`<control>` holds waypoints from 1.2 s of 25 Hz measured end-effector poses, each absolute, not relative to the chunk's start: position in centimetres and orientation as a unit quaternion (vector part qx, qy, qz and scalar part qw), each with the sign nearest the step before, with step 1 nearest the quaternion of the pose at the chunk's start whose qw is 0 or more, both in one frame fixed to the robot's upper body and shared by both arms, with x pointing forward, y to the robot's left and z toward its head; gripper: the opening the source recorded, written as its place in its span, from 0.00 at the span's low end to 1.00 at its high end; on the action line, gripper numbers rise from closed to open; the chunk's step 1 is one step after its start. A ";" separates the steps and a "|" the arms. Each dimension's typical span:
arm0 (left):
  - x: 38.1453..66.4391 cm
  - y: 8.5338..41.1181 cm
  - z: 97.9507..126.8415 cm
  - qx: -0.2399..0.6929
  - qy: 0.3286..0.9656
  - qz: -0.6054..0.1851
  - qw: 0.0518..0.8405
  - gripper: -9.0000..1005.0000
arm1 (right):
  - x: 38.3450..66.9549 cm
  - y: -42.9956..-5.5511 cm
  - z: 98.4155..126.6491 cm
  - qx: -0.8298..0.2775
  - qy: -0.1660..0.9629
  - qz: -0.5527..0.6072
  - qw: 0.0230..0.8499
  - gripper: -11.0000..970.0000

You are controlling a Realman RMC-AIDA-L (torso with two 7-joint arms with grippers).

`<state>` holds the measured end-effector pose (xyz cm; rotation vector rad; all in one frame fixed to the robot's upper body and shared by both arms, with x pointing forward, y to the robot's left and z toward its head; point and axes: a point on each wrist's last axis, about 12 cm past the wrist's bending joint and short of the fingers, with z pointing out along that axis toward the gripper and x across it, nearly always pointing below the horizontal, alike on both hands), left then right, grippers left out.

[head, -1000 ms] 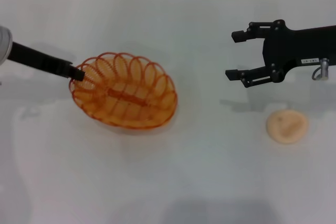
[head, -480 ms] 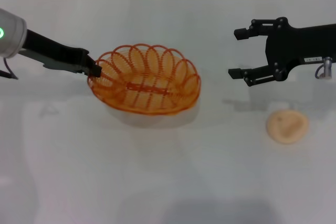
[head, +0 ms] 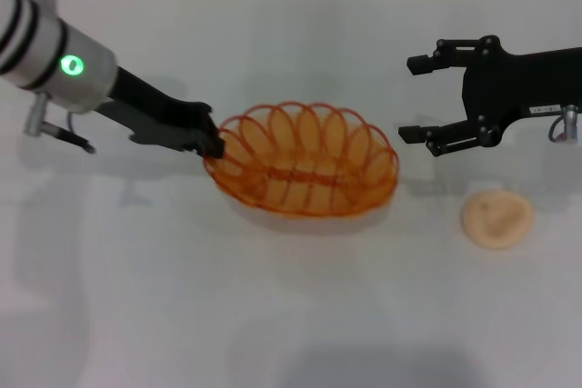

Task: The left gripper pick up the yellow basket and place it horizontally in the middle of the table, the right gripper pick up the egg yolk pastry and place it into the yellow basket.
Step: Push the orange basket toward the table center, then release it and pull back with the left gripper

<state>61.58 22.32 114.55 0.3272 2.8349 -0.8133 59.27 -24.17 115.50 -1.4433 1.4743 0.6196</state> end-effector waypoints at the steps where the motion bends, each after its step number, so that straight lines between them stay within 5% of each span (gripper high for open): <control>1: 61.6 22.0 114.4 0.111 0.952 -0.273 0.083 0.07 | 59.2 -24.2 115.5 -0.591 0.602 0.253 0.474 0.87; 28: 62.0 18.6 113.1 0.061 0.958 -0.274 0.054 0.07 | 58.4 -25.0 115.7 -0.613 0.584 0.240 0.475 0.87; 30: 62.0 18.5 113.1 0.065 0.958 -0.273 0.052 0.13 | 58.4 -25.0 115.7 -0.613 0.584 0.240 0.475 0.87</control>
